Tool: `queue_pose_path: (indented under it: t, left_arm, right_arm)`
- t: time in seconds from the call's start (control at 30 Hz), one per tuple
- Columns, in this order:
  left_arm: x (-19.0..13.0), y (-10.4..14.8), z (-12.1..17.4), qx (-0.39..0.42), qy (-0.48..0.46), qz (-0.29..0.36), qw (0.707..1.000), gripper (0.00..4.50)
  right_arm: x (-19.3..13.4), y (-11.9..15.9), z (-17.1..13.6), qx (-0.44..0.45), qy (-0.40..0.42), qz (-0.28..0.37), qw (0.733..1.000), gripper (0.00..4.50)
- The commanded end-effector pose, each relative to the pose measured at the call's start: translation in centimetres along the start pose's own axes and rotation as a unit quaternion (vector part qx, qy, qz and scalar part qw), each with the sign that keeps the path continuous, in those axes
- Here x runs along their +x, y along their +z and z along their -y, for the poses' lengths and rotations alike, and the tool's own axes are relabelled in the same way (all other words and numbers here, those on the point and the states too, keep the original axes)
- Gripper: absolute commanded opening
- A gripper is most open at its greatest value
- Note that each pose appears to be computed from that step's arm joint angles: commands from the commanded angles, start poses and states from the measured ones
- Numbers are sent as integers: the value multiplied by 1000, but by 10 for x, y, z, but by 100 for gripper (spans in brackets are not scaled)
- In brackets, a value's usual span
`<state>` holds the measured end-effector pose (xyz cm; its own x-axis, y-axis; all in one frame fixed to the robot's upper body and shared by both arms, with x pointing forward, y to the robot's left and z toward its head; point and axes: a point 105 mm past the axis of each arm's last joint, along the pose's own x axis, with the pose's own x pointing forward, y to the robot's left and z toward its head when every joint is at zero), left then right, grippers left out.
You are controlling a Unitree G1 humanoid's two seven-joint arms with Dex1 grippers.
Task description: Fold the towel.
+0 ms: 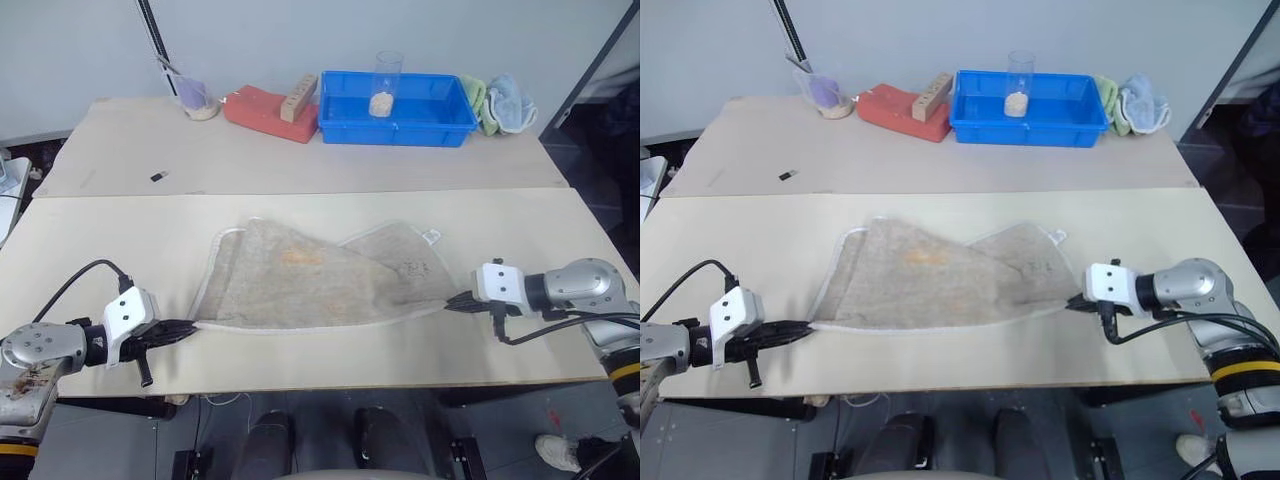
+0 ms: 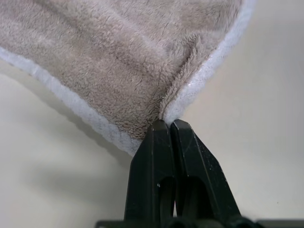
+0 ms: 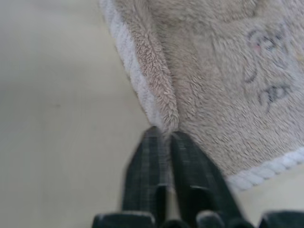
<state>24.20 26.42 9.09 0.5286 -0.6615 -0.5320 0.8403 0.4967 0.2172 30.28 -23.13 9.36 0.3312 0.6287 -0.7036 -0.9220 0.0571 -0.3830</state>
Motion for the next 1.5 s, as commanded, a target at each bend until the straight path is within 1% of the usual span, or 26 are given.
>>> queue_pose_path:
  t: [0.03, 0.1, 0.27, 0.3, 0.33, 0.4, 0.47, 0.53, 0.63, 0.7, 0.77, 0.87, 0.97, 1.03, 1.1, 1.13, 1.17, 1.27, 1.3, 1.37, 1.43, 1.5]
  left_arm:
    - [-3, 15, -15, 17, 26, 18, 999, 0]
    - [-2, 23, -25, 14, 46, 36, 998, 0]
    - [-2, 75, -76, -7, 120, 130, 984, 0]
    - [-2, 91, -89, -4, 137, 150, 979, 0]
    - [-6, 113, -107, 6, 160, 174, 972, 0]
    - [-13, 142, -129, 17, 187, 202, 961, 0]
    - [-29, 173, -152, 35, 225, 229, 947, 0]
    - [-41, 195, -166, 55, 244, 242, 938, 0]
    - [-52, 212, -175, 83, 254, 244, 932, 0]
    - [-60, 216, -179, 104, 262, 236, 930, 0]
    - [-66, 207, -179, 119, 261, 213, 934, 0]
    - [-67, 184, -171, 121, 236, 174, 949, 0]
    - [-54, 132, -142, 109, 159, 93, 977, 0]
    - [-46, 106, -123, 89, 119, 60, 987, 0]
    - [-35, 71, -95, 61, 72, 19, 995, 0]
    - [-32, 59, -84, 51, 57, 5, 997, 0]
    - [-31, 53, -78, 47, 50, -2, 998, 0]
    - [-29, 29, -46, 14, 1, -35, 999, 0]
    - [-31, 19, -34, 1, -18, -51, 999, 0]
    - [-39, 7, -14, -33, -47, -72, 996, 0]
    - [-46, 1, -3, -54, -61, -85, 993, 0]
    - [-51, -2, 0, -71, -64, -92, 991, 0]
  right_arm:
    - [-12, -2, 6, 22, -12, 0, 1000, 3]
    - [-17, 5, 15, 31, -28, 18, 999, 3]
    - [-42, 40, 66, 34, -111, 75, 990, 3]
    - [-50, 52, 84, 24, -139, 87, 986, 3]
    - [-64, 68, 107, 8, -178, 99, 979, 3]
    - [-83, 90, 135, -12, -225, 114, 968, 3]
    - [-107, 110, 160, -35, -276, 123, 953, 3]
    - [-128, 126, 175, -57, -312, 128, 940, 3]
    - [-150, 139, 185, -78, -345, 134, 926, 3]
    - [-164, 147, 186, -92, -357, 139, 919, 3]
    - [-168, 147, 181, -99, -348, 140, 922, 3]
    - [-160, 139, 165, -104, -308, 134, 936, 3]
    - [-130, 119, 132, -84, -240, 127, 959, 3]
    - [-111, 110, 109, -66, -201, 127, 969, 3]
    - [-84, 97, 78, -25, -146, 129, 981, 3]
    - [-73, 90, 63, -12, -121, 121, 985, 3]
    - [-68, 87, 54, -4, -109, 115, 987, 3]
    - [-51, 60, 14, 36, -45, 72, 996, 3]
    - [-49, 51, -2, 54, -17, 56, 997, 3]
    - [-51, 42, -24, 87, 24, 36, 995, 3]
    - [-53, 43, -35, 112, 44, 33, 992, 3]
    - [-53, 45, -35, 128, 40, 39, 990, 3]
